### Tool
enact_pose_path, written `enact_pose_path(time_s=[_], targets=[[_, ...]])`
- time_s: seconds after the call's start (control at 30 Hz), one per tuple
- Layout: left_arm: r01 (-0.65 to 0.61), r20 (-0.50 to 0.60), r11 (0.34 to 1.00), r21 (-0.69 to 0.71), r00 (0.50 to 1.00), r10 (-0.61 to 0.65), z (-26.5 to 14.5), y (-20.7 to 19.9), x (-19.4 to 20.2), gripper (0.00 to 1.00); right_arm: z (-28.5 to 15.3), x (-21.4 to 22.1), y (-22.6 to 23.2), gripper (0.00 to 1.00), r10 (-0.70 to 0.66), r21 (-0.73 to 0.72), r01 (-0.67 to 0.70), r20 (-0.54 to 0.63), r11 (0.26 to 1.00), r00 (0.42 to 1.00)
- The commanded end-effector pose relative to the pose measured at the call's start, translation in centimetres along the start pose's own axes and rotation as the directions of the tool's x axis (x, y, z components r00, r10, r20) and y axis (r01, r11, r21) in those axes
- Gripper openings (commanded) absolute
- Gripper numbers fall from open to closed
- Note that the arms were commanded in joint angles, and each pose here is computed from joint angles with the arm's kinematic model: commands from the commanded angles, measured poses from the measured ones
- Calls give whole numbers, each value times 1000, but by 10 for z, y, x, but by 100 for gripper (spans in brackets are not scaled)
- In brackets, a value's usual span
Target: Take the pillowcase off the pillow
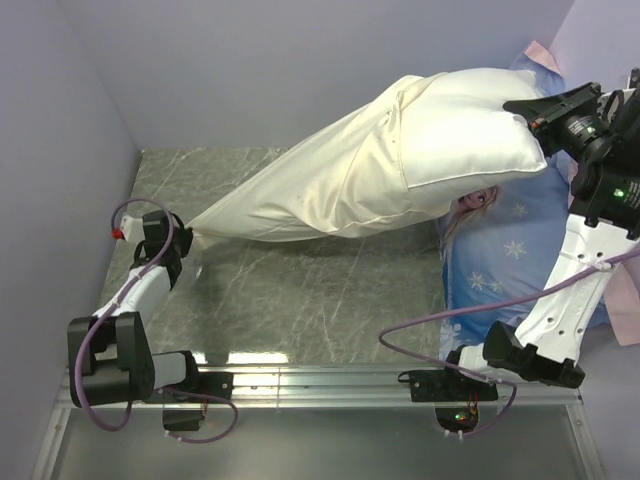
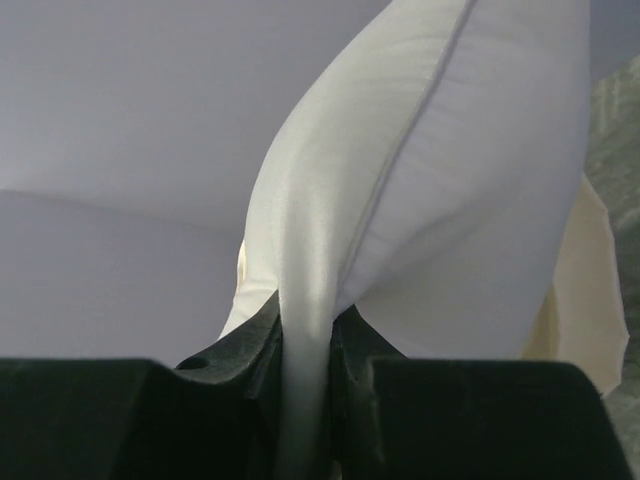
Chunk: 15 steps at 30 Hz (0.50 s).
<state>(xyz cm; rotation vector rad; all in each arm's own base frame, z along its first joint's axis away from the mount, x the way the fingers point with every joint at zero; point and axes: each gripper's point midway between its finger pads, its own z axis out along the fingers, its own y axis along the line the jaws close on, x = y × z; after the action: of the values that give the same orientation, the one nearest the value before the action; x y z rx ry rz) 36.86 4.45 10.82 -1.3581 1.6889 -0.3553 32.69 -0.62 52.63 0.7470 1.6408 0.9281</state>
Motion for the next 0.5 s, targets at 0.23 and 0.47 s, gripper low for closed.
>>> enact_pose_path(time_s=[0.23,0.47], targets=[[-60,174,996,-68,982,71,-20,34,-43,0,-31,-10,81,0,-192,-303,277,282,912,940],[-83,99,993,82,992,75,-45,6,-27,11,4,61,77,0,-305,-324,315,84,892,949]])
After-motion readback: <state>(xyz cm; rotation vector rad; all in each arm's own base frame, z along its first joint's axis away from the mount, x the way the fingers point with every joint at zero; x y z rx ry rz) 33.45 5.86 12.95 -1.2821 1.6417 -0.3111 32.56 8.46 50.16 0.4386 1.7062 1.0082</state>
